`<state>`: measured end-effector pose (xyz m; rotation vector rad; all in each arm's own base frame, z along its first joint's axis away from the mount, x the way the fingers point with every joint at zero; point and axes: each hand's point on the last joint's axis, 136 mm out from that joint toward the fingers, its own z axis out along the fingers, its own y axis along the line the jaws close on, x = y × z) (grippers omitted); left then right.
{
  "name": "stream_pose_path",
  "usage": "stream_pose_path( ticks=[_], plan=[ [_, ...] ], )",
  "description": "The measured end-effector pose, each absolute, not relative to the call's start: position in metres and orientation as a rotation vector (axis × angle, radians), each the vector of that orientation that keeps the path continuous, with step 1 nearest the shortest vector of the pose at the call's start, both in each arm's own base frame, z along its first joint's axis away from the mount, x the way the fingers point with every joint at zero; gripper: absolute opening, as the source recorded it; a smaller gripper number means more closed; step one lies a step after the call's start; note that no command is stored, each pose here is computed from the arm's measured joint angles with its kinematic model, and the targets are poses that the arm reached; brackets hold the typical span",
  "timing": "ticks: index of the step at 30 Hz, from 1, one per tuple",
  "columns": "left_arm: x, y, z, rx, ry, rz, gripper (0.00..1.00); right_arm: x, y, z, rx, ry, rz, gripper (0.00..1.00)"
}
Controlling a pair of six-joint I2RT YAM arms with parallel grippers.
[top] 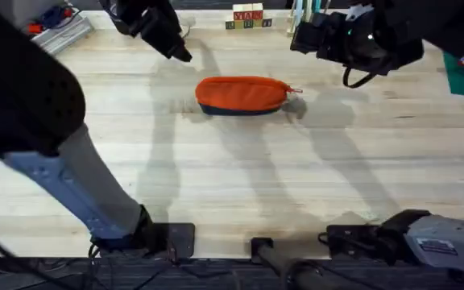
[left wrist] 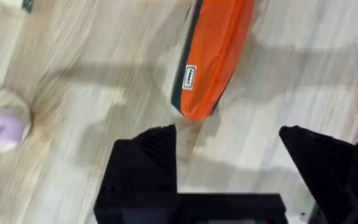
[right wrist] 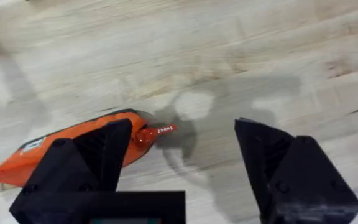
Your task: Unzip the bag, pick up the pens from the table one at a time and place them inside, then zip the bag closed.
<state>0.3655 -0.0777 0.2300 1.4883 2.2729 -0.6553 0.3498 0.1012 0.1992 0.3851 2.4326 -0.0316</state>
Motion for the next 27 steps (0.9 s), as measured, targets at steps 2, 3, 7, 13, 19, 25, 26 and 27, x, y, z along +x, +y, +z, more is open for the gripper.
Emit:
stream_pose_path(
  ticks=[2,3,7,13,19,25,26,27],
  plan=[
    [0.36,-0.08,0.243,1.461,2.303,-0.597,0.997,0.35,0.101,0.199,0.347,2.439,-0.045,0.998],
    [0.356,-0.081,0.25,1.447,2.311,-0.574,0.996,0.35,0.101,0.199,0.325,2.442,-0.052,0.998],
    [0.344,-0.084,0.273,1.354,2.354,-0.504,0.996,0.348,0.107,0.198,0.148,2.473,-0.081,0.998],
    [0.34,-0.069,0.278,1.044,2.58,-0.421,0.997,0.342,0.125,0.196,-0.214,2.486,-0.135,0.998],
    [0.342,-0.05,0.271,0.692,2.778,-0.328,0.995,0.34,0.131,0.196,-0.407,2.466,-0.181,0.998],
    [0.342,-0.044,0.27,0.574,2.824,-0.298,0.995,0.34,0.131,0.196,-0.467,2.459,-0.201,0.998],
    [0.342,-0.044,0.27,0.565,2.827,-0.295,0.995,0.34,0.131,0.196,-0.472,2.458,-0.203,0.998],
    [0.342,-0.043,0.27,0.558,2.829,-0.292,0.995,0.34,0.131,0.196,-0.474,2.458,-0.204,0.998]
  ],
)
